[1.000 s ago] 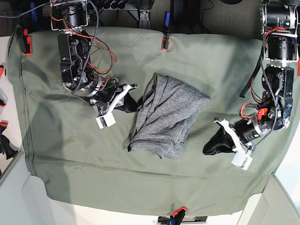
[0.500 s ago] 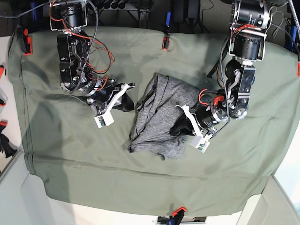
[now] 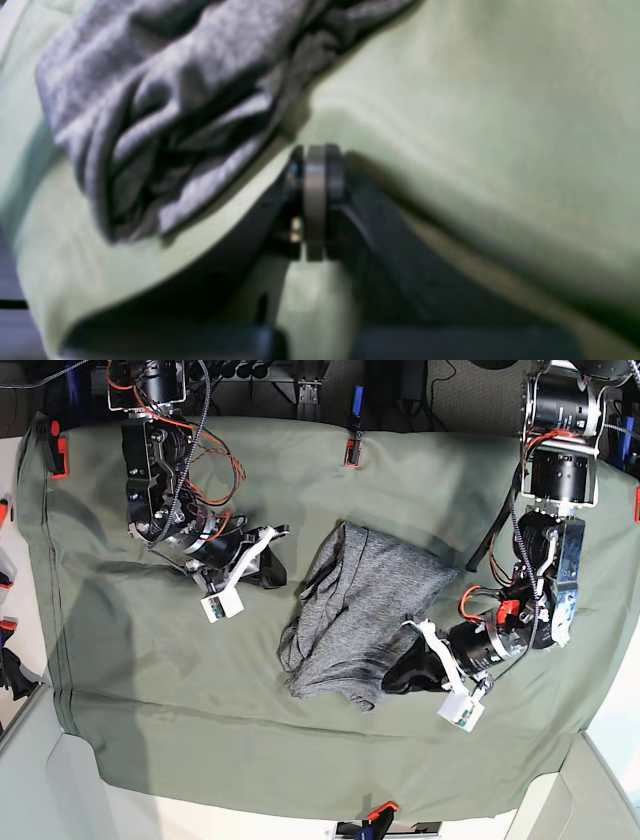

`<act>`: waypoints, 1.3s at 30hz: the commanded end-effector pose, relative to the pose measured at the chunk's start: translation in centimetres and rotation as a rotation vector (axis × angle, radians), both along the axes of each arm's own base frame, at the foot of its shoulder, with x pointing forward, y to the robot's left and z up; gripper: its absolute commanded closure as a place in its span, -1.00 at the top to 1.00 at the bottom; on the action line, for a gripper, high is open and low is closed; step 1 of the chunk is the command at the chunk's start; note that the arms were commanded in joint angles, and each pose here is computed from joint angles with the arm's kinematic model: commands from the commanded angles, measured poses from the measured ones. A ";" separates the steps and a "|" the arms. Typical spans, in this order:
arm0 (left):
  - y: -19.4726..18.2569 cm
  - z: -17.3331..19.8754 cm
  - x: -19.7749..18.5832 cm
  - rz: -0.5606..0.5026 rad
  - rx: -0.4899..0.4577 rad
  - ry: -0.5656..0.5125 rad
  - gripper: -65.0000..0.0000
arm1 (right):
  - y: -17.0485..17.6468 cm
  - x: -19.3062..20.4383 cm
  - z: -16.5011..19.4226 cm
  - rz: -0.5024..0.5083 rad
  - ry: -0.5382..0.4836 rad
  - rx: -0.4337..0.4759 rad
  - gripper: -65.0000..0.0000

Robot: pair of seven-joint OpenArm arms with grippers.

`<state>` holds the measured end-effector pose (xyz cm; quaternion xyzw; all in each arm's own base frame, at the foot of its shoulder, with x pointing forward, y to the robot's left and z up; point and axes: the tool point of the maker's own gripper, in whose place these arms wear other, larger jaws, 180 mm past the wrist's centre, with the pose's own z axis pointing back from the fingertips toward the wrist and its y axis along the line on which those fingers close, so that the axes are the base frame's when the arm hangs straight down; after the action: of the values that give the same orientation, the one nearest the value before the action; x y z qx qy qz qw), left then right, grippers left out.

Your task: Fold the T-shirt properly

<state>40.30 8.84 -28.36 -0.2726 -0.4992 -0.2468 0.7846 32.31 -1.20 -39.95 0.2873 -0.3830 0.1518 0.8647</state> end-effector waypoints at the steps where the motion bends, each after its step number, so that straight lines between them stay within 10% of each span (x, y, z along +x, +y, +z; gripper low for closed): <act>1: 0.2 1.8 -0.1 -0.021 0.005 -0.045 -0.96 | -0.1 1.1 2.3 -0.012 -0.075 0.034 -1.00; 16: 9.2 -3.5 -17.5 0.162 0.075 0.205 -0.96 | -11.0 -7.4 5.6 -0.175 -0.073 -0.081 -1.00; 24: 12.6 -9.9 -30.8 0.235 0.212 0.563 -0.96 | -15.8 -17.0 1.4 -0.221 0.177 -0.158 -1.00; 39: 13.3 -21.2 -51.4 0.170 0.474 1.159 -0.96 | -13.8 -36.9 -8.0 -0.073 0.763 -0.226 -1.00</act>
<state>-11.42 21.74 -49.91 -0.1420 0.0611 -0.0968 0.9832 -4.80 -14.79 -48.30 0.2124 -0.0205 0.0419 0.9761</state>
